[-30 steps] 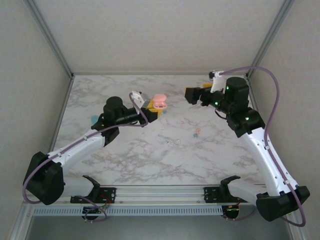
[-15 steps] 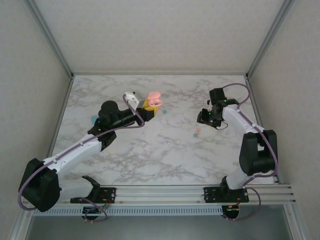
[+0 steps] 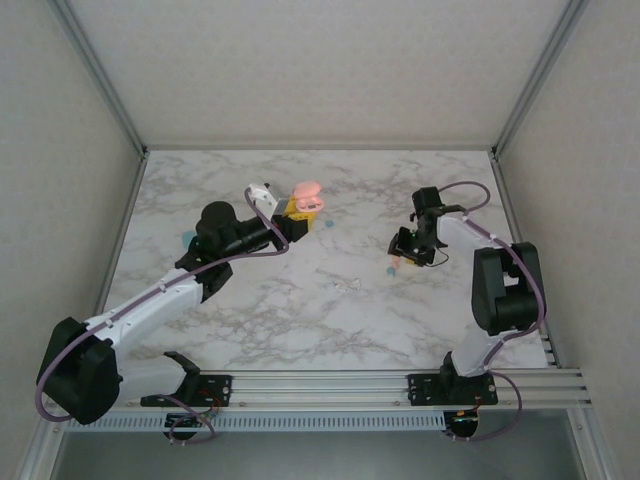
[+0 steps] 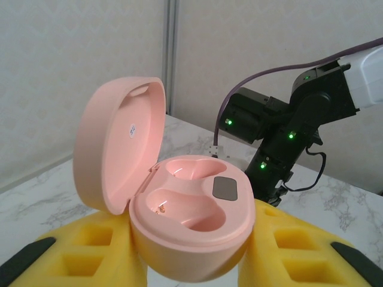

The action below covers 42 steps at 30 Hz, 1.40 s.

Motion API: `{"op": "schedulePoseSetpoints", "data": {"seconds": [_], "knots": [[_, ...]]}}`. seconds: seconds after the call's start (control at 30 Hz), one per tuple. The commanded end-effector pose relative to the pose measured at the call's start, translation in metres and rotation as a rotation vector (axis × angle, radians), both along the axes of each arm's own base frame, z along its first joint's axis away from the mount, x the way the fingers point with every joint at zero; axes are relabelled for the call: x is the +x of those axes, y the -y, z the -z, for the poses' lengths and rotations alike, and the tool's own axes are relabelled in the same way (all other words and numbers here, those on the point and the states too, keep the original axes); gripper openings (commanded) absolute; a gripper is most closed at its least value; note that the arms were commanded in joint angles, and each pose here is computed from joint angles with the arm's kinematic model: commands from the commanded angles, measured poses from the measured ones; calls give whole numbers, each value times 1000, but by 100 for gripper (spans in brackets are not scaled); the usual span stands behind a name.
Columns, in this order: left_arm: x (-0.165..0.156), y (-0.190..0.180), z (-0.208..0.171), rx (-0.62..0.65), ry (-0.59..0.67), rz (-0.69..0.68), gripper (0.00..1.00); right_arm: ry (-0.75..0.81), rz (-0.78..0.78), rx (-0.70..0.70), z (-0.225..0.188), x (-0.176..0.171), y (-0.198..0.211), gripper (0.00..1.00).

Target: Insert wireless bluetooth earbuds into charging case

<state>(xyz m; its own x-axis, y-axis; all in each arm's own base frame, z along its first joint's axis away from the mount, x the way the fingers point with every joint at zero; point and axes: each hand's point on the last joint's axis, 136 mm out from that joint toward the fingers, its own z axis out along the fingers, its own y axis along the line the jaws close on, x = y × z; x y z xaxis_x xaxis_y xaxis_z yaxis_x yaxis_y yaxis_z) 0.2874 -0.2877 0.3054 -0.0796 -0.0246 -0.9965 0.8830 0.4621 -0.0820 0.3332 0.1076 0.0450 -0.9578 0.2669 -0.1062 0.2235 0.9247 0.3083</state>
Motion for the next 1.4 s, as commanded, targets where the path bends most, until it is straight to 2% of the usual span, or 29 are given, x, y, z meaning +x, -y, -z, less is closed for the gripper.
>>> {"op": "schedulePoseSetpoints", "data": {"seconds": [0.0, 0.7, 1.17, 1.37], "knots": [[1, 2, -10, -22, 20, -4, 15, -12, 22, 45, 9, 2, -8, 44], [1, 0, -8, -1, 18, -15, 15, -53, 62, 31, 31, 6, -11, 42], [1, 0, -8, -1, 13, -16, 15, -1, 9, 11, 17, 19, -22, 35], [1, 0, -7, 2, 11, -18, 15, 7, -12, 20, 16, 24, -27, 36]]}}
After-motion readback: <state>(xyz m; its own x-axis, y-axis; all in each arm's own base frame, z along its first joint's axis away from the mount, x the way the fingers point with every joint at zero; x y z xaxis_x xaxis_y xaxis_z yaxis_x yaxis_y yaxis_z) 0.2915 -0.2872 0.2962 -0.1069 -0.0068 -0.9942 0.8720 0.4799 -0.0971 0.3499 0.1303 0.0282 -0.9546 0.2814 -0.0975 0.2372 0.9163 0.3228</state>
